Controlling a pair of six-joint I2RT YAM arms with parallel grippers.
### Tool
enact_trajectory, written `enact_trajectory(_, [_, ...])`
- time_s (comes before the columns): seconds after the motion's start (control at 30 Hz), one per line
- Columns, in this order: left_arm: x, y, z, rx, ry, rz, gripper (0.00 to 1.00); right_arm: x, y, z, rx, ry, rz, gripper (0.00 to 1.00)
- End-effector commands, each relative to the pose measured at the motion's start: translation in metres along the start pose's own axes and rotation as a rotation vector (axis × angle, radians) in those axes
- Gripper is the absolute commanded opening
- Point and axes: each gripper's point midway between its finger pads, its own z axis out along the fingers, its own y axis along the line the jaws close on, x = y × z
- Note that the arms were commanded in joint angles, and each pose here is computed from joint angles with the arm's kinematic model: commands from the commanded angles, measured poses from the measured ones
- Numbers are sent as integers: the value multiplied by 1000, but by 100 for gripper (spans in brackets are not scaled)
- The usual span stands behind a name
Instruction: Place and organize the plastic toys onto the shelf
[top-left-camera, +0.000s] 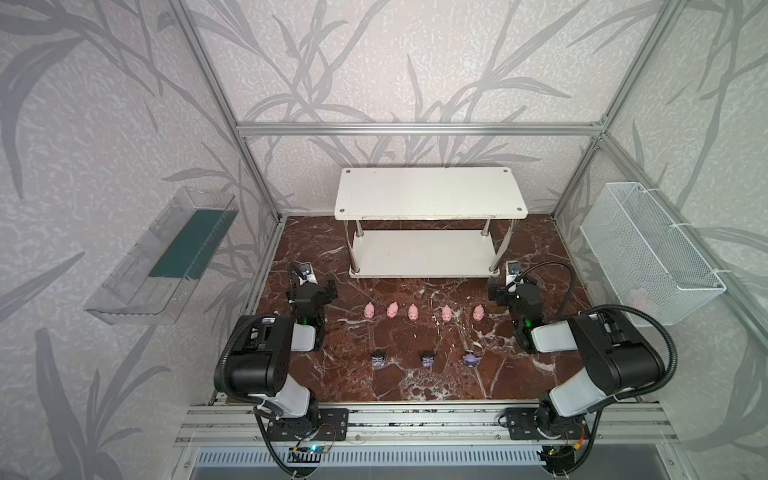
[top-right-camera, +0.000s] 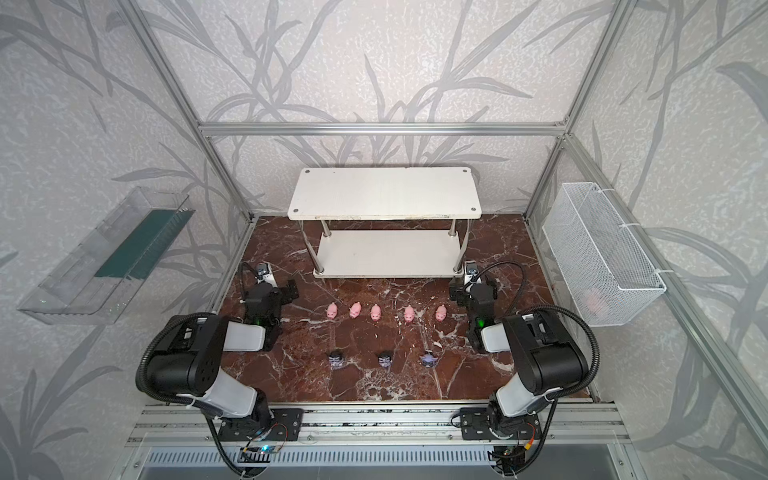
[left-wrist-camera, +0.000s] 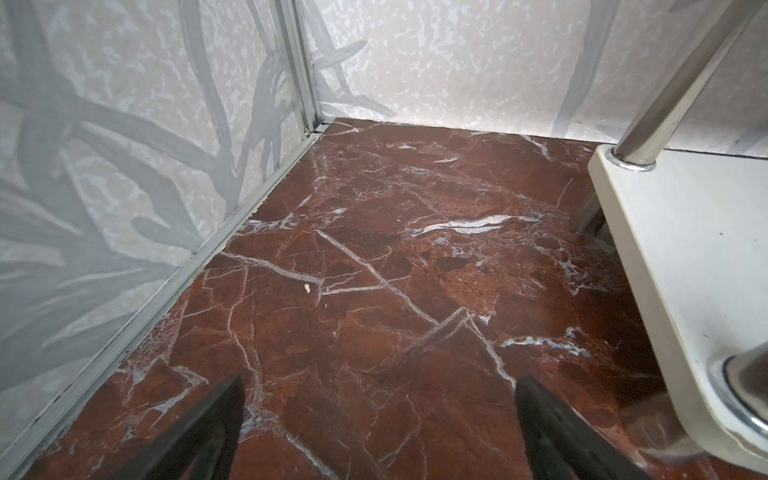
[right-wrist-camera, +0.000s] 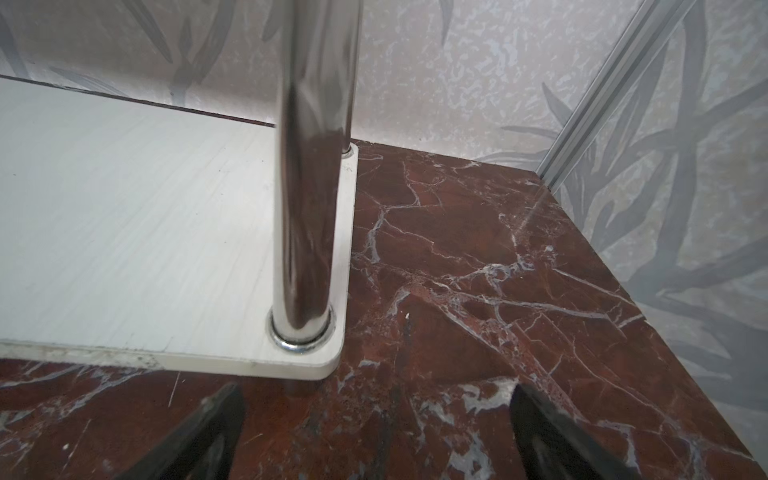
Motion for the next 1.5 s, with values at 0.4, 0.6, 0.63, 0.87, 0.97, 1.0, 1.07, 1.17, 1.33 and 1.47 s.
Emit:
enact_trajectory(0.4, [-8, -5, 3, 20, -16, 18, 99, -2, 0, -1, -1, -19, -4, 99])
enact_trajectory(0.6, [-8, -6, 3, 22, -17, 18, 99, -2, 0, -1, -1, -19, -4, 99])
enact_trajectory(0.63, [-8, -6, 3, 22, -17, 18, 99, -2, 0, -1, 0, -19, -4, 99])
enact_trajectory(0.87, [-8, -5, 3, 20, -16, 18, 99, -2, 0, -1, -1, -19, -4, 99])
enact_trajectory(0.97, [-8, -6, 3, 22, -17, 18, 99, -2, 0, -1, 0, -18, -5, 99])
enact_trajectory(1.0, [-9, -6, 3, 22, -17, 18, 99, -2, 0, -1, 0, -19, -4, 99])
enact_trajectory(1.07, [-8, -5, 3, 21, -16, 18, 99, -2, 0, -1, -1, -18, -5, 99])
enact_trajectory(1.17, [-8, -6, 3, 21, -17, 18, 99, -2, 0, 0, -4, -14, -1, 99])
enact_trajectory(1.33, [-8, -5, 3, 21, -16, 18, 99, -1, -1, 2, -10, -3, 10, 99])
enact_trajectory(1.47, [-8, -6, 3, 23, -15, 18, 99, -1, -1, 2, -10, -2, 12, 99])
